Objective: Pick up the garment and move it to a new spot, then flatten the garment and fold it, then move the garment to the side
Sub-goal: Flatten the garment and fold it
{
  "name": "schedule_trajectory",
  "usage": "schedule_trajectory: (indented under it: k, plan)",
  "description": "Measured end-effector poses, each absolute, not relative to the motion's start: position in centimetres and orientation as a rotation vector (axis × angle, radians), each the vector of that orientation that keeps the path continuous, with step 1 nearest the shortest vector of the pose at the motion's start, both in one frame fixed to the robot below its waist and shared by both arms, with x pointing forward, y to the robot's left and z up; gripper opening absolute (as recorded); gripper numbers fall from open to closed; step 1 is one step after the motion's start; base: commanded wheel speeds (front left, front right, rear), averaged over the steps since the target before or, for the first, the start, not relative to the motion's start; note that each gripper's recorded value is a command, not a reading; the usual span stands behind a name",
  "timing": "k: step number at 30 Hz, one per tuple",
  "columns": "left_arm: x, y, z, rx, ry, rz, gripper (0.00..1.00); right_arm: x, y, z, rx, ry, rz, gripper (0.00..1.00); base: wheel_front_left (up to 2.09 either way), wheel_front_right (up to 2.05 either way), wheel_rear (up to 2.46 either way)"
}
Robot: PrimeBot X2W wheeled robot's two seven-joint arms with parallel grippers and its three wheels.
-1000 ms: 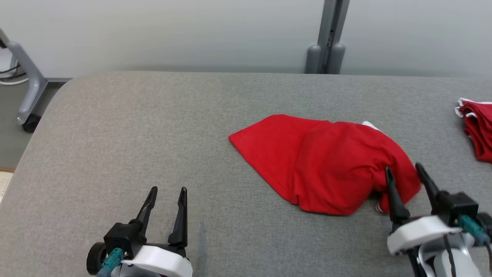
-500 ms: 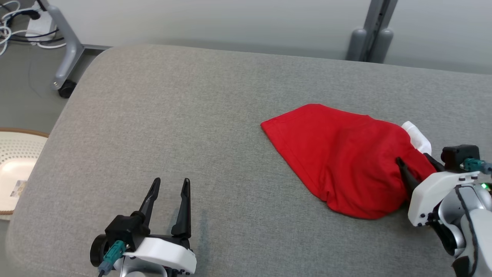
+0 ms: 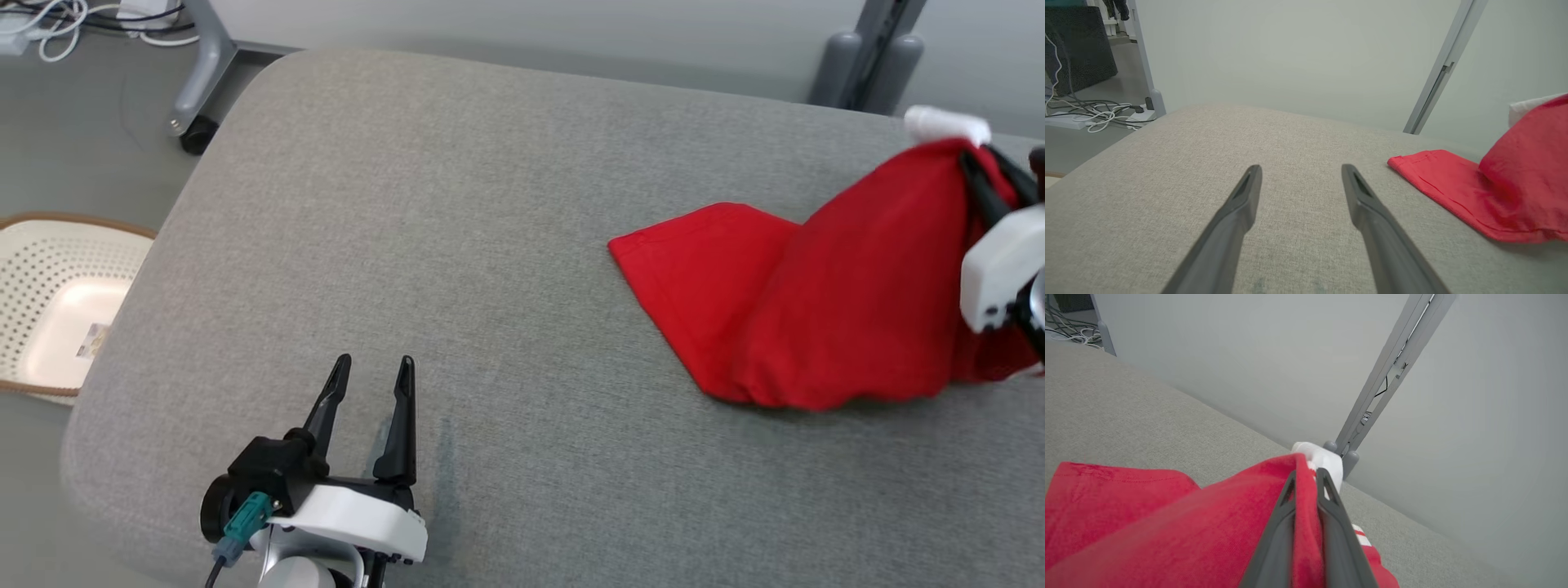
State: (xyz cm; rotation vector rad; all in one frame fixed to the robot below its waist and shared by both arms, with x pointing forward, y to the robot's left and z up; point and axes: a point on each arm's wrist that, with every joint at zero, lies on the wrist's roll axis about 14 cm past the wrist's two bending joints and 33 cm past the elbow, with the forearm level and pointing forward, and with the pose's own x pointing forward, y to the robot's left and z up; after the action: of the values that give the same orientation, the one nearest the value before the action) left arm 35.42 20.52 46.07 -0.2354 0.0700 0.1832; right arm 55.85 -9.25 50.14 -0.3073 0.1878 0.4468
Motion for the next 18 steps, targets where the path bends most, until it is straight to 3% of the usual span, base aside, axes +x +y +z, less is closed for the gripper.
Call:
schedule_trajectory:
  k: [7, 8, 10, 14, 15, 16, 18]
  plan:
    - [35.1, 21.6, 45.8, -0.236, 0.080, 0.225, 1.00, 59.5, -6.2, 50.3, -0.381, 0.183, 0.492, 0.00, 0.00, 0.00, 0.00]
    - [35.0, 21.7, 45.7, -0.235, 0.084, 0.229, 1.00, 59.7, -5.9, 49.7, -0.385, 0.199, 0.497, 0.09, 0.00, 0.00, 0.00]
    - [35.0, 22.0, 45.7, -0.231, 0.084, 0.239, 1.00, 60.2, -5.3, 48.8, -0.386, 0.205, 0.509, 0.38, 0.00, 0.00, 0.00]
    - [35.0, 22.5, 45.6, -0.228, 0.089, 0.256, 1.00, 61.5, -4.7, 48.9, -0.398, 0.153, 0.513, 0.42, 0.00, 0.00, 0.00]
    - [35.0, 22.6, 45.5, -0.227, 0.092, 0.257, 1.00, 61.9, -4.6, 49.1, -0.397, 0.136, 0.510, 0.55, 0.00, 0.00, 0.00]
    - [35.0, 22.6, 45.5, -0.226, 0.094, 0.258, 1.00, 62.1, -4.6, 49.3, -0.397, 0.124, 0.507, 1.00, 0.00, 0.00, 0.00]
    - [35.1, 22.6, 45.4, -0.226, 0.094, 0.258, 1.00, 62.2, -4.2, 49.8, -0.369, 0.099, 0.505, 1.00, 0.00, 0.00, 0.00]
